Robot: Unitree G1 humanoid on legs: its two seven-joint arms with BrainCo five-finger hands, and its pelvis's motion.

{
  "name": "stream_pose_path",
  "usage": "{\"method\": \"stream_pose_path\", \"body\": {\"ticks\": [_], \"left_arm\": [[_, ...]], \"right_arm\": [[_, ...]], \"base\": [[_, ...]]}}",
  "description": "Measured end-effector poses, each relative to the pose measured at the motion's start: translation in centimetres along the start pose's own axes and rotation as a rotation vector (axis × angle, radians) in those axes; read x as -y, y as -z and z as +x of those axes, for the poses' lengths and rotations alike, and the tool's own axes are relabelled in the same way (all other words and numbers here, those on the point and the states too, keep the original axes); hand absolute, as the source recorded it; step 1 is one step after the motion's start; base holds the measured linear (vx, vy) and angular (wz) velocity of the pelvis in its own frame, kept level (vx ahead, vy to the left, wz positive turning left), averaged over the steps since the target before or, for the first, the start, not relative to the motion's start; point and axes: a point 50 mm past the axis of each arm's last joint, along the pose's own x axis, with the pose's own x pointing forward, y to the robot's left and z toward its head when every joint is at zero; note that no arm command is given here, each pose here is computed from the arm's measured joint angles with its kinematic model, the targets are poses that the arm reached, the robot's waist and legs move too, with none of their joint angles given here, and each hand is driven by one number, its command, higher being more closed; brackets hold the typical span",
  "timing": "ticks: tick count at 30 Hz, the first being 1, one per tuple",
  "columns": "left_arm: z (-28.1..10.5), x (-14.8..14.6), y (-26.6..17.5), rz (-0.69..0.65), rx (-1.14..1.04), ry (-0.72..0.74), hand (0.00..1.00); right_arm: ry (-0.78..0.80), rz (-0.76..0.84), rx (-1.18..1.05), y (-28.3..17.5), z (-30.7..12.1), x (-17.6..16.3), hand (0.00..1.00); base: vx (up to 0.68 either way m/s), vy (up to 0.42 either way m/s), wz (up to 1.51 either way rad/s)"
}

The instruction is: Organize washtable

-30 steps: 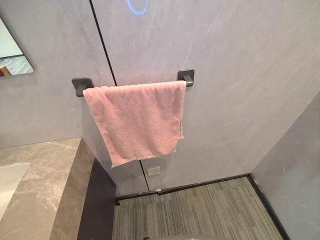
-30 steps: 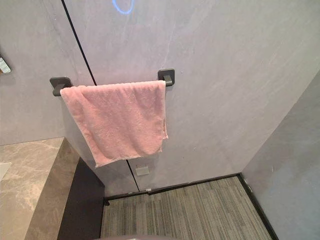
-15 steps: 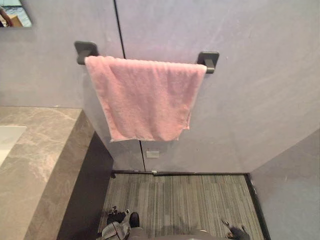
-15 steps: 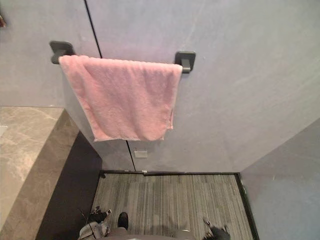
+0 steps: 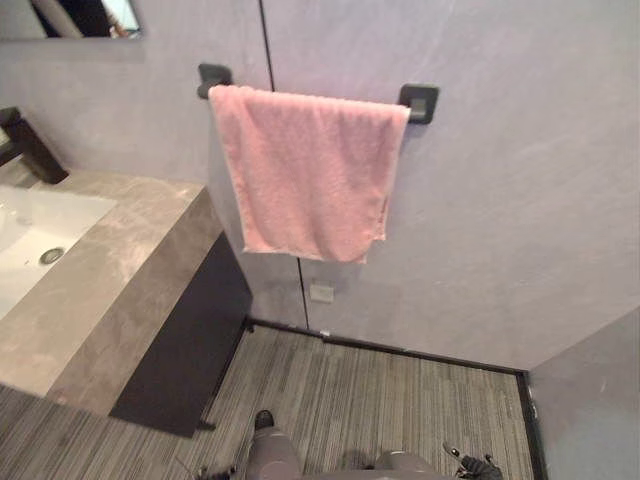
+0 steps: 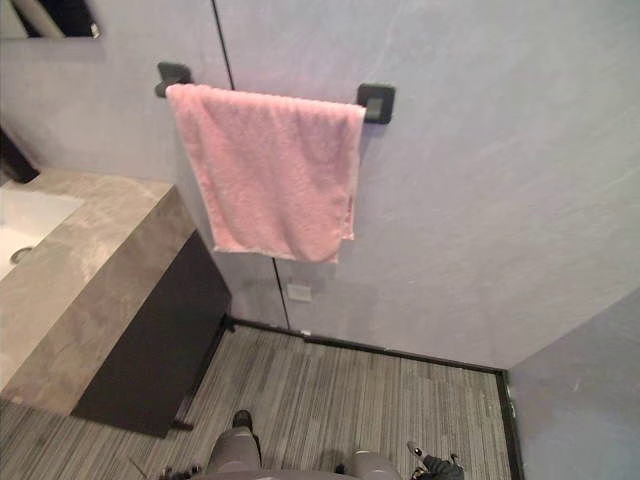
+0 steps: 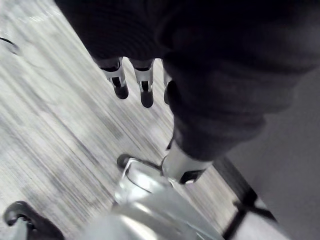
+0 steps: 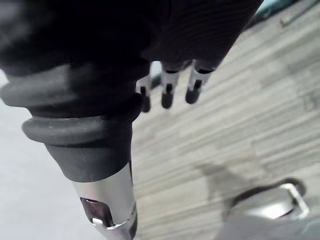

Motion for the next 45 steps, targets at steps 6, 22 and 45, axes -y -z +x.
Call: {"method": "stream_pose_path", "body": {"ticks": [6, 22, 45], "left_arm": [[0.0, 0.1, -0.5, -0.046, 0.016, 0.005, 0.00], [0.0, 4.7, -6.9, 0.476, 0.263, 0.184, 0.00], [0.4, 2.9, -4.2, 0.329, 0.139, 0.098, 0.00]], "right_arm": [[0.005, -0.007, -0.013, 0.3, 0.1, 0.7, 0.00], [0.013, 0.063, -0.032, 0.9, -0.1, 0.4, 0.00], [-0.022, -0.009, -0.001, 0.4, -0.2, -0.5, 0.00]], "base": [[-0.07, 0.104, 1.04], [-0.11, 0.156, 1.41], [0.02, -0.054, 0.53]]}}
